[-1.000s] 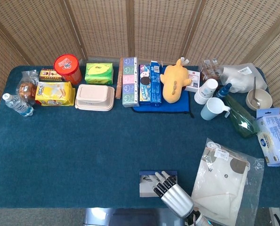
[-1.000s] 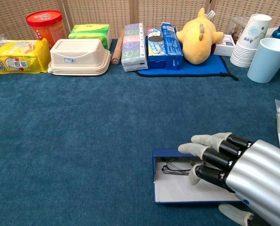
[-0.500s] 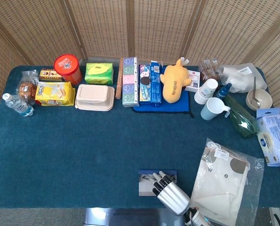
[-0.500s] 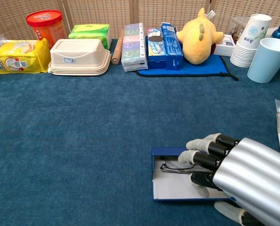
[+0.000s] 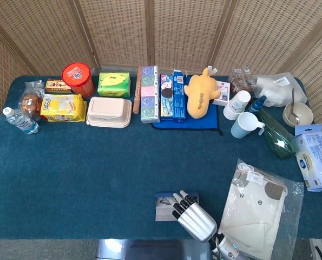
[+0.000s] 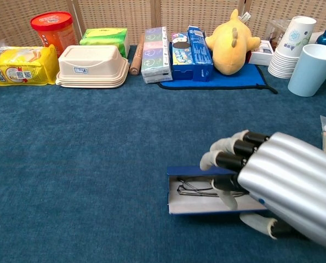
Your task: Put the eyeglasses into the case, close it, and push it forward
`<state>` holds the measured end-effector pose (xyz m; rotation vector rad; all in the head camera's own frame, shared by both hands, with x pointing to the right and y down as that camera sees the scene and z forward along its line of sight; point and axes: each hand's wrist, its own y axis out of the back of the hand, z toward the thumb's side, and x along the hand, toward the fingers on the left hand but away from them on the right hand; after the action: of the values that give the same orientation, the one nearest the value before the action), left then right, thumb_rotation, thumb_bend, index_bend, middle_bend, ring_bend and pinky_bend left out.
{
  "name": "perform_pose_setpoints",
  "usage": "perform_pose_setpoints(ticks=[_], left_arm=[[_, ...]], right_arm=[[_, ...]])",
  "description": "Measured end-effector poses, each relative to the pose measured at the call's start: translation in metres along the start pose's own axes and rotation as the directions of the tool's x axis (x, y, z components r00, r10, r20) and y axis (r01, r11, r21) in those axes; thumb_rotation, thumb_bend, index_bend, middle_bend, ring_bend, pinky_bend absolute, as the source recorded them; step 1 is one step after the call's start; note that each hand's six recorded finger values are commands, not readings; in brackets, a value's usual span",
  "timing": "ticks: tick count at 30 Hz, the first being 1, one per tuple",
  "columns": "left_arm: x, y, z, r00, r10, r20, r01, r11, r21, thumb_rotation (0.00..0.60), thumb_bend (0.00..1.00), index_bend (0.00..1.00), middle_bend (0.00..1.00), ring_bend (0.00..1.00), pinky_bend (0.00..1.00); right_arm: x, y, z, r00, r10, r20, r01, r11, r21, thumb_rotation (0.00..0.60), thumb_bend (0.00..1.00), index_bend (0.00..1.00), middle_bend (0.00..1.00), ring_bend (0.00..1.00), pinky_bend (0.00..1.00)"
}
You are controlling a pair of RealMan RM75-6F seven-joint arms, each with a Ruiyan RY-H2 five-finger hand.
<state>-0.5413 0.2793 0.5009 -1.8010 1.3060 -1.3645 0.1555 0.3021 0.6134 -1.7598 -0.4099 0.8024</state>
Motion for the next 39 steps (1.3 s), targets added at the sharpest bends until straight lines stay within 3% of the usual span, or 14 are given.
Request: perform_pose_setpoints(ticks=[4, 16, 39], left_arm=[[0.0, -0.001, -0.001, 1.0, -0.002, -0.003, 0.002, 1.0, 0.0, 0.6, 0.28, 0.0, 0.0, 0.0, 0.0], [-0.002, -0.001, -0.005, 1.0, -0.001, -0.014, 0.001, 1.0, -0.005, 0.6, 0.28, 0.0, 0.0, 0.0, 0.0], [-0.006, -0.004, -0.014, 0.999, -0.008, -0.039, 0.007, 1.0, -0.01, 0.6, 0.28, 0.0, 0.0, 0.0, 0.0]], right_arm=[[-0.007, 0.003, -0.003, 1.0, -0.001, 0.002, 0.001, 1.0, 0.004, 0.6, 0.28, 0.57, 0.28, 0.22, 0.27], [-0.034, 0.001, -0.014, 1.0, 0.009, 0.002, -0.009, 1.0, 0.009, 0.6, 0.27, 0.37, 0.22, 0.22, 0.27], [-0.066, -0.01, -0.038, 0.997, 0.058, 0.053, -0.062, 0.995, 0.074, 0.6, 0.26, 0.29, 0.19, 0.21, 0.27]])
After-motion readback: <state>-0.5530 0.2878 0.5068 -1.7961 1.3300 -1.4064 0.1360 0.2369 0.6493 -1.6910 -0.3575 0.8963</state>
